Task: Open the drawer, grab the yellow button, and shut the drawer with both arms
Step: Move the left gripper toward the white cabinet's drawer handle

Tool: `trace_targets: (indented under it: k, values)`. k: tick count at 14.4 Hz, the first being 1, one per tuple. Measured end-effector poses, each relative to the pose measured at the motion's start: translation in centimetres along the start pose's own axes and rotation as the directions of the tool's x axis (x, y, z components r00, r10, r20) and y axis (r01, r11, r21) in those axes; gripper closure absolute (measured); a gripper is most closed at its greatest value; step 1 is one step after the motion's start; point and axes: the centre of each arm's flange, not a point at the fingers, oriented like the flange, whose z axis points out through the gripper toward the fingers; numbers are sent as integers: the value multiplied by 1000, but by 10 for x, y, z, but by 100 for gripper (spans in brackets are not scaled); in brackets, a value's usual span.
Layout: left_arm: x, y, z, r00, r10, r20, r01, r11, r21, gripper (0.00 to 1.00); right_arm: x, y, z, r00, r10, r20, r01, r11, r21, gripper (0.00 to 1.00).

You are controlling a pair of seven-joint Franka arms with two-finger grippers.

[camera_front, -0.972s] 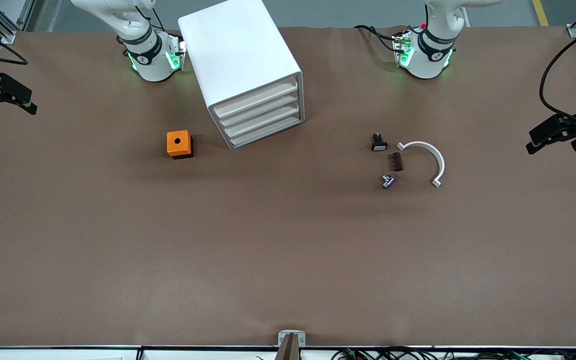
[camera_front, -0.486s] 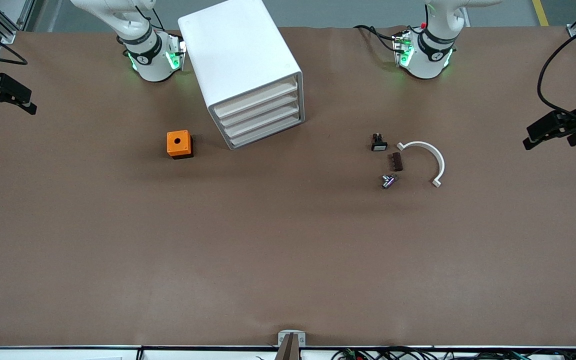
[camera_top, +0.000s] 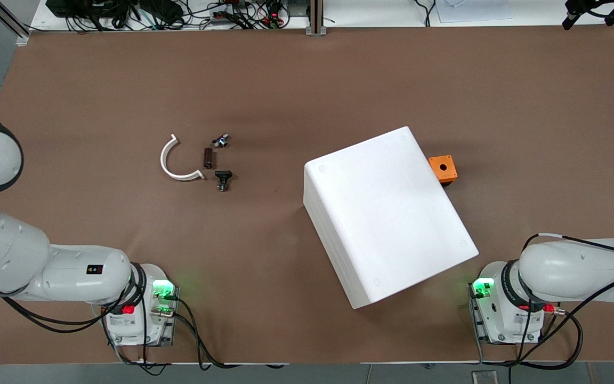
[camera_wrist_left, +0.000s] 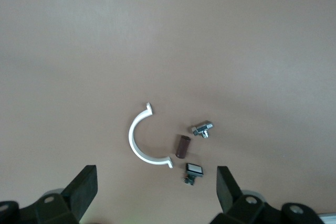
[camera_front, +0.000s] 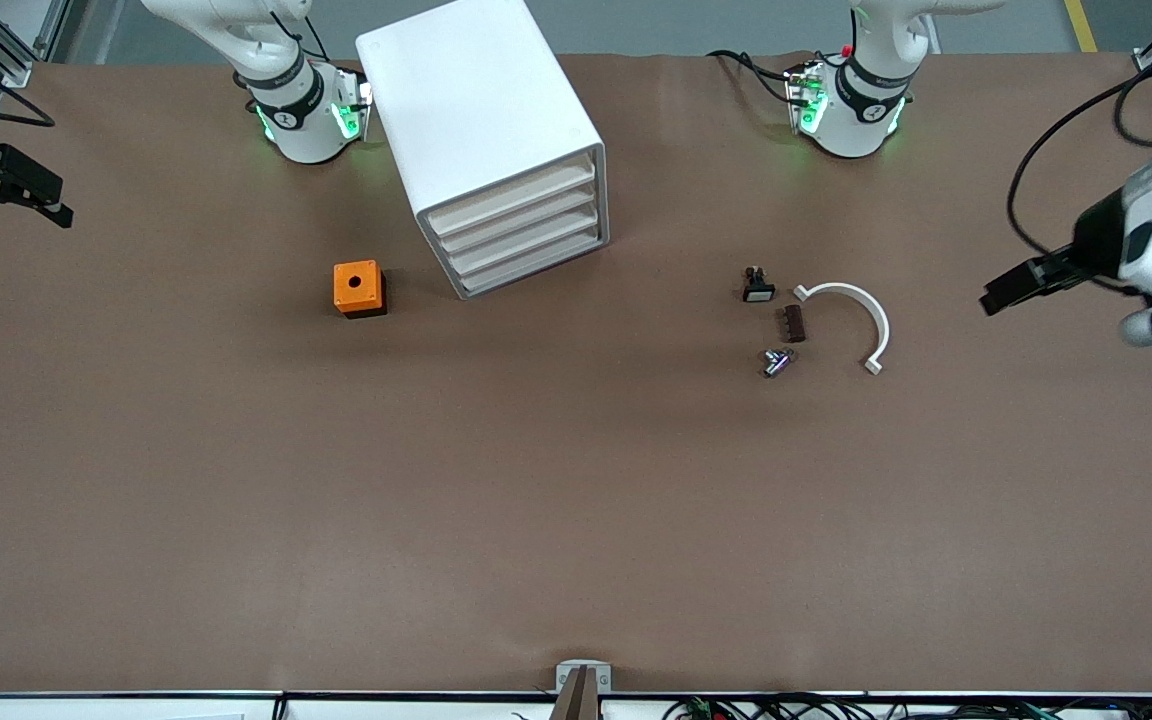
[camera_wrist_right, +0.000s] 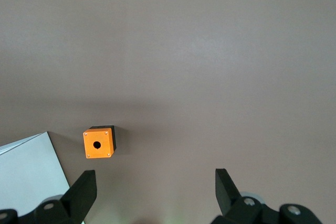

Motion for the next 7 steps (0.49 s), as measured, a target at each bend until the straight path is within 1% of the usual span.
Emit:
trace_targets:
  k: [2, 4, 7]
  values:
    - [2, 27, 34, 996, -74, 55, 73, 997, 26, 0, 0, 0, 0, 1000, 0, 0, 0, 1000, 2, 0]
    - [4, 49, 68, 983, -151, 102, 145, 988, 60, 0, 0, 1, 0, 1000, 2, 0, -2, 1000, 4, 0]
    - [-1, 83, 111, 948, -283, 144, 266, 956, 124, 0, -1, 1, 1, 1000, 3, 3, -3, 1000, 6, 0]
